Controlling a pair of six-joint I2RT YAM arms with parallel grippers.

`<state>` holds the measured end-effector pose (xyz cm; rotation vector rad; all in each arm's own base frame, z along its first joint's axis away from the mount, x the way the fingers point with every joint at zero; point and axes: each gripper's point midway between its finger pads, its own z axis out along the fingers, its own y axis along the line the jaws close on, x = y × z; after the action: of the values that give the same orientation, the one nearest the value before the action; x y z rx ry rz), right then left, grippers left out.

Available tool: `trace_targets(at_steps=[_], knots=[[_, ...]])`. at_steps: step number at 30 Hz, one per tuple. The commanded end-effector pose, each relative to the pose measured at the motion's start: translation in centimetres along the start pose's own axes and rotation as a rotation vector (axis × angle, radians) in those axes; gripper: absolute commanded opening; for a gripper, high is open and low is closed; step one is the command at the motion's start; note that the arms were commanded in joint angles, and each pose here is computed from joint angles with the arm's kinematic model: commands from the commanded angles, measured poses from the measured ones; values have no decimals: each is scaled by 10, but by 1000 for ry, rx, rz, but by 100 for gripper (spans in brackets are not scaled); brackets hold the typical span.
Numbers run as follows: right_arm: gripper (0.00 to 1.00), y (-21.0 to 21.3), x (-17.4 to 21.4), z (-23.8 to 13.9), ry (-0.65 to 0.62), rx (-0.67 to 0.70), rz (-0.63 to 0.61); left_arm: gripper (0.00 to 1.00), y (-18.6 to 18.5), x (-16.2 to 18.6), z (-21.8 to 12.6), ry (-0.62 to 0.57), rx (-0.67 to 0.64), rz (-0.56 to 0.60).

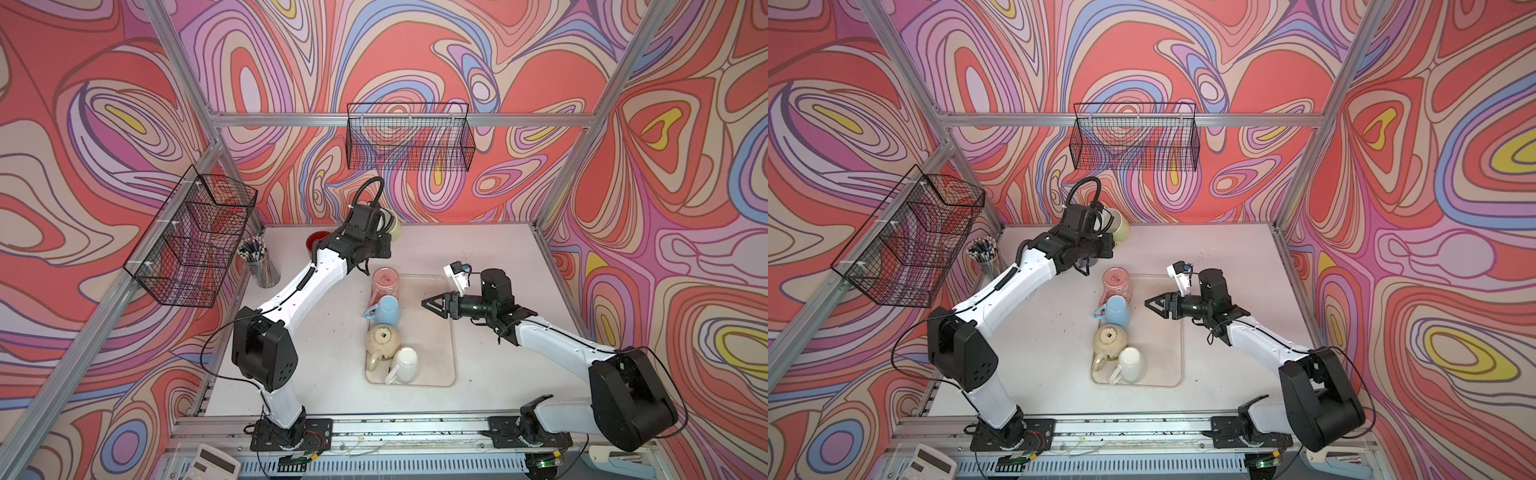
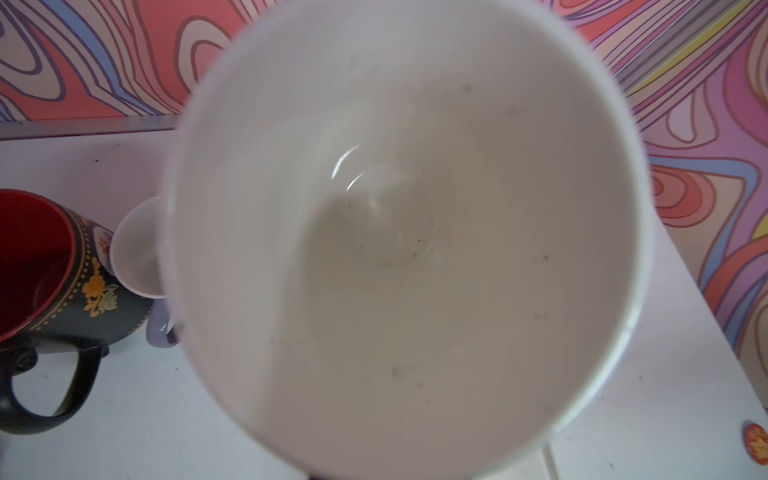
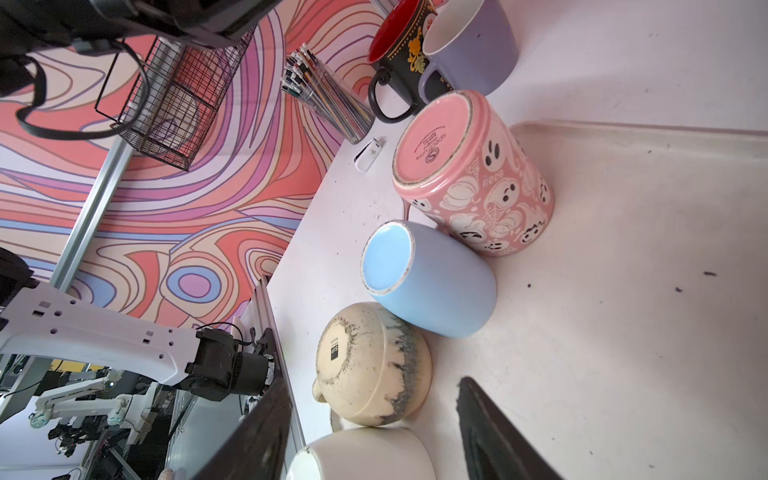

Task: Turn the mug right side up
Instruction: 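Open the right gripper and draw back while left gripper carries the mug away, then lower the pale green mug upright beside the lavender mug with the left gripper, then hold the pale green mug on the table with the left gripper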

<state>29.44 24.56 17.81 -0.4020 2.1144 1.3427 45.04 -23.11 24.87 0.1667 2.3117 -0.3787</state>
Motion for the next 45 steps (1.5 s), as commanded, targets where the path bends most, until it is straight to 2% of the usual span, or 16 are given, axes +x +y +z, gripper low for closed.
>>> trace_targets(at_steps=[1,6,22,45], knots=[[65,-6,1,-1,-10,27,-18,0,16,-10,6,8,-84,83],[63,-9,3,-2,-8,44,-14,0,32,-8,31,58,-141,116],[58,-21,8,6,12,56,13,0,61,8,104,169,-211,98],[54,-35,12,14,39,79,39,0,95,24,140,237,-287,39]])
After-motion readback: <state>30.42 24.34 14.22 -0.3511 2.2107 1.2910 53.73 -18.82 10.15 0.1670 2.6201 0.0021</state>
